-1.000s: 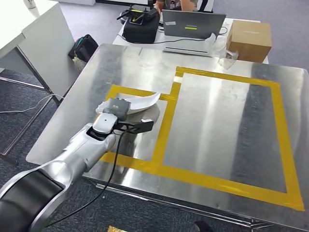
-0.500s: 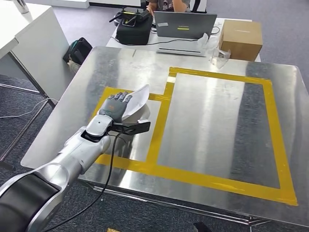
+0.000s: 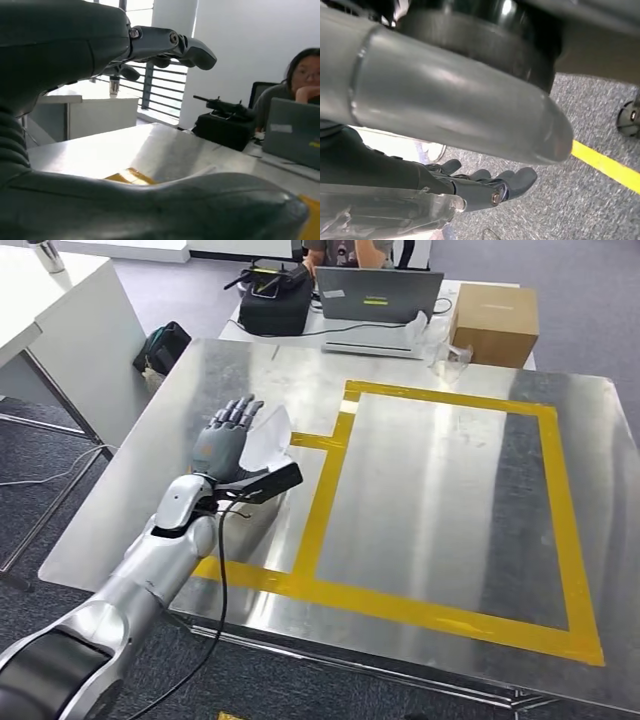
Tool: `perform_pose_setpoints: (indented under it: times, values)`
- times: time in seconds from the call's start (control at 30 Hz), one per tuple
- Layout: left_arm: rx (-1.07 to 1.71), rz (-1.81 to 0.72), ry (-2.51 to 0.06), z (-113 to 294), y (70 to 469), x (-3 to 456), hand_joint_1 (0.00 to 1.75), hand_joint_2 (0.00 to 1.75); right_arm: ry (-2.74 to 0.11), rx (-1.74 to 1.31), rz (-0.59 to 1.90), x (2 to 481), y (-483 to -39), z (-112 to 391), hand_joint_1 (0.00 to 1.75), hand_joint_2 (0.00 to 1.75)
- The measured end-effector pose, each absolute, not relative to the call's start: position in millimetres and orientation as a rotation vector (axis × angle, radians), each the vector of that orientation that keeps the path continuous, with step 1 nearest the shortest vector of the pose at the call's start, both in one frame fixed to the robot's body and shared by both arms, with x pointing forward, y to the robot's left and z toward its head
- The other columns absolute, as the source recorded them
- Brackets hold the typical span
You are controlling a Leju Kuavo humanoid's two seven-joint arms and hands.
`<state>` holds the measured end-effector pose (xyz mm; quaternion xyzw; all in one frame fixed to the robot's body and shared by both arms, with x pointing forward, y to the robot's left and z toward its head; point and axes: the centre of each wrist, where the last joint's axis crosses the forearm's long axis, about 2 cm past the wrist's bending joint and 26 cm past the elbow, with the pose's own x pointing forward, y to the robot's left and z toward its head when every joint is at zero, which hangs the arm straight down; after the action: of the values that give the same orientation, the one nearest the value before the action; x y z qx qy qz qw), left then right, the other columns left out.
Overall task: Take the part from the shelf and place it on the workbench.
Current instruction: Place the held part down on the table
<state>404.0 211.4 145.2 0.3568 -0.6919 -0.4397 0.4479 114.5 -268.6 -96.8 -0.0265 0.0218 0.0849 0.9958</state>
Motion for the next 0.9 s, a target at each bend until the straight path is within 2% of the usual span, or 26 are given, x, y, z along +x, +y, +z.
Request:
perform_pose_setpoints:
  times: [0.4, 0.9]
  values:
    - [0.707, -0.566, -2.000, 129, 277, 364, 0.00, 0.00, 0.082, 0.000, 0.161, 98, -275, -101, 0.00, 0.00]
    - [0.738, -0.500, -1.990, 123, 293, 350, 0.00, 0.00, 0.084, -0.004, 0.150, 95, -280, -102, 0.00, 0.00]
